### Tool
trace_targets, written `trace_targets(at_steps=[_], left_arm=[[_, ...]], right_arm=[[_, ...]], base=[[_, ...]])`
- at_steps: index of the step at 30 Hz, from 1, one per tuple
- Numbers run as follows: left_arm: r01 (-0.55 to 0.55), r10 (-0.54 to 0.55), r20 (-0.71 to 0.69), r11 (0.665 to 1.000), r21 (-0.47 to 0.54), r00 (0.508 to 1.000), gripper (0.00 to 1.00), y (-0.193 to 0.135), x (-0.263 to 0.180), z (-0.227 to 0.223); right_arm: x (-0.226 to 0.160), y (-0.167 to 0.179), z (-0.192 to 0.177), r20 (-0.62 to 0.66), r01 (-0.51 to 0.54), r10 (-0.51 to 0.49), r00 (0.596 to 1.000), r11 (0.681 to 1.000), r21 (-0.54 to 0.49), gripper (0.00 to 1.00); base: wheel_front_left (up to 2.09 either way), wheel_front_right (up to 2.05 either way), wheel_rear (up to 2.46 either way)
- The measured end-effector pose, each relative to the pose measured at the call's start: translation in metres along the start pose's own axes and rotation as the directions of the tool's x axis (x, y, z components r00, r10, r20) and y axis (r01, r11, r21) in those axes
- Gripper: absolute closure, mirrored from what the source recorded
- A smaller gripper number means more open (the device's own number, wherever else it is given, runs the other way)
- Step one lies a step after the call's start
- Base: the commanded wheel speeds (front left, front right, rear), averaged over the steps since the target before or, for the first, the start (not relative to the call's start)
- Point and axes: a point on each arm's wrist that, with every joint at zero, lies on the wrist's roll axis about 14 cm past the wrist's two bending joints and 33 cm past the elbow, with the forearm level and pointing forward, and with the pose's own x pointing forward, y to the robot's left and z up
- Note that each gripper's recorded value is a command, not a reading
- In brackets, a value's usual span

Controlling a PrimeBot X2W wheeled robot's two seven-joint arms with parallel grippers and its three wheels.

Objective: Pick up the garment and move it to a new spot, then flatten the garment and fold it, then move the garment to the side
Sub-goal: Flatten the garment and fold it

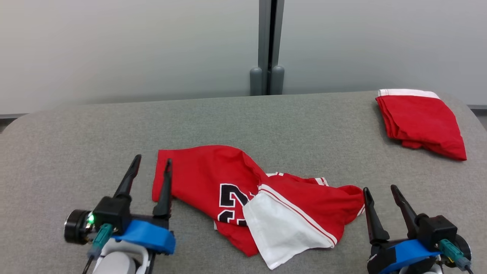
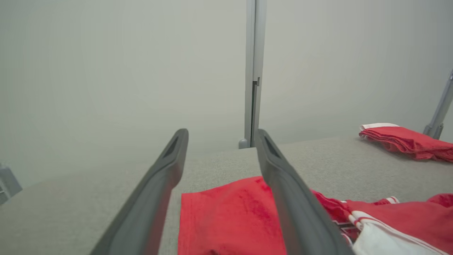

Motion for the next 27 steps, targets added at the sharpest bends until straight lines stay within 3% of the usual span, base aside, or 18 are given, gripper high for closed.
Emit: trace_targets(at_steps=[12,20,27], left_arm=[[-0.244,0.244,-0.026,0.970,0.011,0.969,0.00,0.066,-0.065,-0.013],[-0.325,0.324,-0.038,0.946,0.004,0.945,0.00,0.085,-0.082,-0.018],[-0.332,0.332,-0.040,0.943,0.006,0.943,0.00,0.087,-0.084,-0.020]], right_arm=[[-0.001,0.018,-0.005,-0.016,-0.053,0.053,0.998,0.999,0.002,0.00],[-0.005,0.022,-0.017,-0.050,-0.062,0.063,0.997,0.998,0.014,0.00],[-0.006,0.028,-0.020,-0.059,-0.082,0.082,0.995,0.997,0.012,0.00]], base=[[0.00,0.00,0.00],[0.00,0.00,0.00],[0.00,0.00,0.00]])
